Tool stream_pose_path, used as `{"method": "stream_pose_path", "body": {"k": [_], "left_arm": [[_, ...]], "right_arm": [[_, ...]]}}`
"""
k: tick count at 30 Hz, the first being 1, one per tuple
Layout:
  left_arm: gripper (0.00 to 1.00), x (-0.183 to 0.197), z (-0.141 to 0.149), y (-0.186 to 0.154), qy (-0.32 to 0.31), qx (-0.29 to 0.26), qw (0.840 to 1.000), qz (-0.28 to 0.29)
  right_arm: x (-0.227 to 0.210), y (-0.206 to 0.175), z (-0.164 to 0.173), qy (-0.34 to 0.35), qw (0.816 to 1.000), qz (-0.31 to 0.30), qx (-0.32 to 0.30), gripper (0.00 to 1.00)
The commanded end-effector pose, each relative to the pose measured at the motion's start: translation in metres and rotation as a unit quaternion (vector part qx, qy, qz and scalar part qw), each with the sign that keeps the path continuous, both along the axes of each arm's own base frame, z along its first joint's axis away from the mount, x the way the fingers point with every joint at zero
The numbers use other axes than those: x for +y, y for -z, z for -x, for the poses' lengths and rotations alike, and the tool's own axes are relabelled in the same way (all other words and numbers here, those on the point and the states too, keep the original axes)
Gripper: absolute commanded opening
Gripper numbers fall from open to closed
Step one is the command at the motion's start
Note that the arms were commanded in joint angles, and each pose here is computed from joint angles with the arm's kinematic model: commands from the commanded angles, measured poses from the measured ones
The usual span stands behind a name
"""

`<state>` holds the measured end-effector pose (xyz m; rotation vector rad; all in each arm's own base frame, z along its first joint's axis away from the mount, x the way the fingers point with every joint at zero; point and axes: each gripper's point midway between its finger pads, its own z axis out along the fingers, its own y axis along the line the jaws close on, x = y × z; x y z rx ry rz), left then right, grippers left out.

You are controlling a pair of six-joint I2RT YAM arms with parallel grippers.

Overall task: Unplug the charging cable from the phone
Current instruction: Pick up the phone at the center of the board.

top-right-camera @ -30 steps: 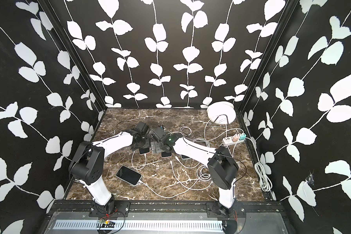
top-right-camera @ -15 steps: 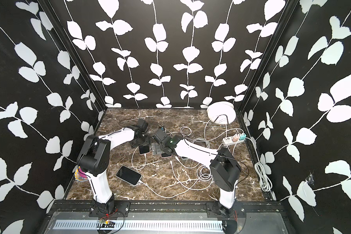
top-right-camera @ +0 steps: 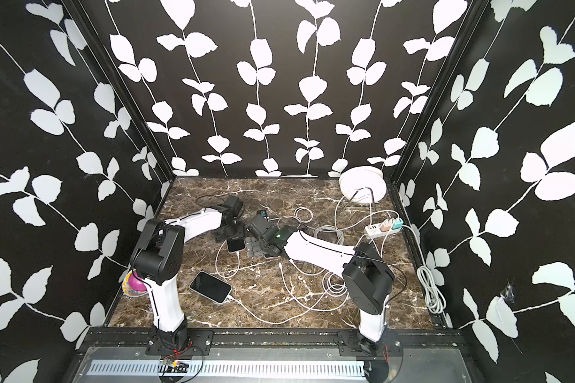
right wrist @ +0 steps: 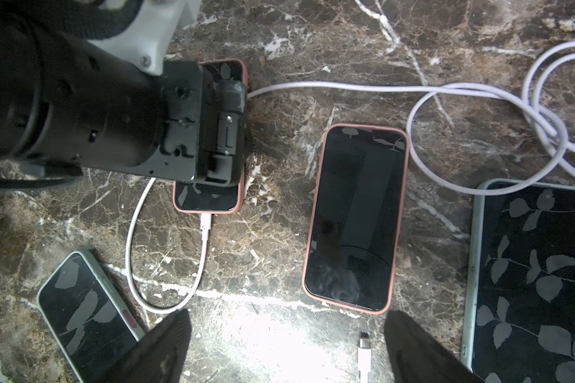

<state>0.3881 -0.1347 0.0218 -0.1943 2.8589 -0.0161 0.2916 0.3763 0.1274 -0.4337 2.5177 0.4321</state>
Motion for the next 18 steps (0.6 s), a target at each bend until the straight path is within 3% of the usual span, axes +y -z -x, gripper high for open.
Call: {"method": "stream_pose_path", "body": {"k": [1,7,10,18], "left_arm": [[0.81,-0.005,0.004,0.014,-0.003,0.024,1.0,0.016],[0.62,-0.004,0.004,0.013,-0.005,0.025,1.0,0.014],[0.46,-0.005,0.0,-0.002,-0.005,0.011,1.0,0.015],[0.21,-0.011,-0.009,-0.055,-0.01,-0.034,0.998,0.044]], "right_arm": [[0.004,-0.012,0.001,0.0,1.0,-0.018,-0.012,0.92],[0.008,-0.003,0.005,-0.005,1.0,-0.012,-0.008,0.9],[0.016,0.008,0.008,-0.019,1.0,-0.003,-0.006,0.89],[0.063,0.03,0.028,-0.078,0.996,0.0,-0.041,0.85]]}}
